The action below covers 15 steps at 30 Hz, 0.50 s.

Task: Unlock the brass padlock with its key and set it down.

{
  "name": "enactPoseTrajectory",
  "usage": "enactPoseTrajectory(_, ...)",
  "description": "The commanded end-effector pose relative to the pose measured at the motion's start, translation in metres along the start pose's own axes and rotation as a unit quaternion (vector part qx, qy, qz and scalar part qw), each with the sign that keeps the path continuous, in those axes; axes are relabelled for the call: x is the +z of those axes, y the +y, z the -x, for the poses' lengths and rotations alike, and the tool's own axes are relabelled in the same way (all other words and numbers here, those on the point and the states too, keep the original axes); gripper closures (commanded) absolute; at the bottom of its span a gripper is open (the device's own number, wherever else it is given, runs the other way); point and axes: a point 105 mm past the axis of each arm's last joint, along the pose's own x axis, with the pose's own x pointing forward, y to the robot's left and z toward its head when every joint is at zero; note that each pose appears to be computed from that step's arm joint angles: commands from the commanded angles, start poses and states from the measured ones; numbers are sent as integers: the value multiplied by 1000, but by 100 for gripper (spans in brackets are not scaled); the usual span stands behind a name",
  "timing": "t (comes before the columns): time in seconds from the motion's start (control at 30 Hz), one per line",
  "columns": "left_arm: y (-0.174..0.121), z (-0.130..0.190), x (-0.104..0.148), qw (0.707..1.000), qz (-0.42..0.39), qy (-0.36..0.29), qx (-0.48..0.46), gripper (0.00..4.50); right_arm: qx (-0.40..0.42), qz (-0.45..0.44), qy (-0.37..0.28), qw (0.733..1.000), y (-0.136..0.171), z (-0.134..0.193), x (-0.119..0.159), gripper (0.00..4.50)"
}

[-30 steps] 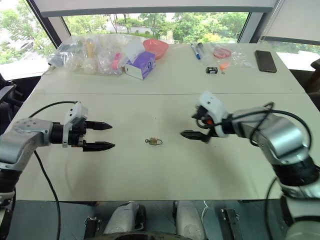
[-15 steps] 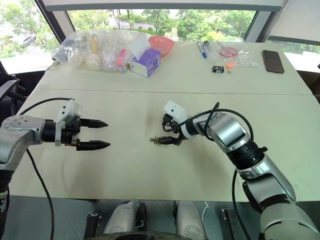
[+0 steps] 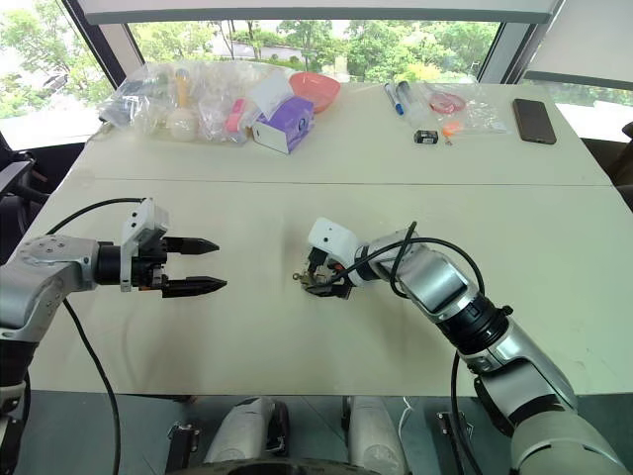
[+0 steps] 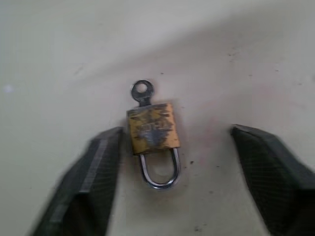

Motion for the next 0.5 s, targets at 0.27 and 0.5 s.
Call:
enactPoseTrajectory(0.27, 15, -2, 10, 1000, 0, -23, 8, 0, 1, 101, -18, 995, 12, 3, -2, 384)
enactPoseTrajectory(0.5, 31, -25, 38, 995, 29, -98, -16, 0, -143, 371, -91, 913, -26, 59, 44, 384)
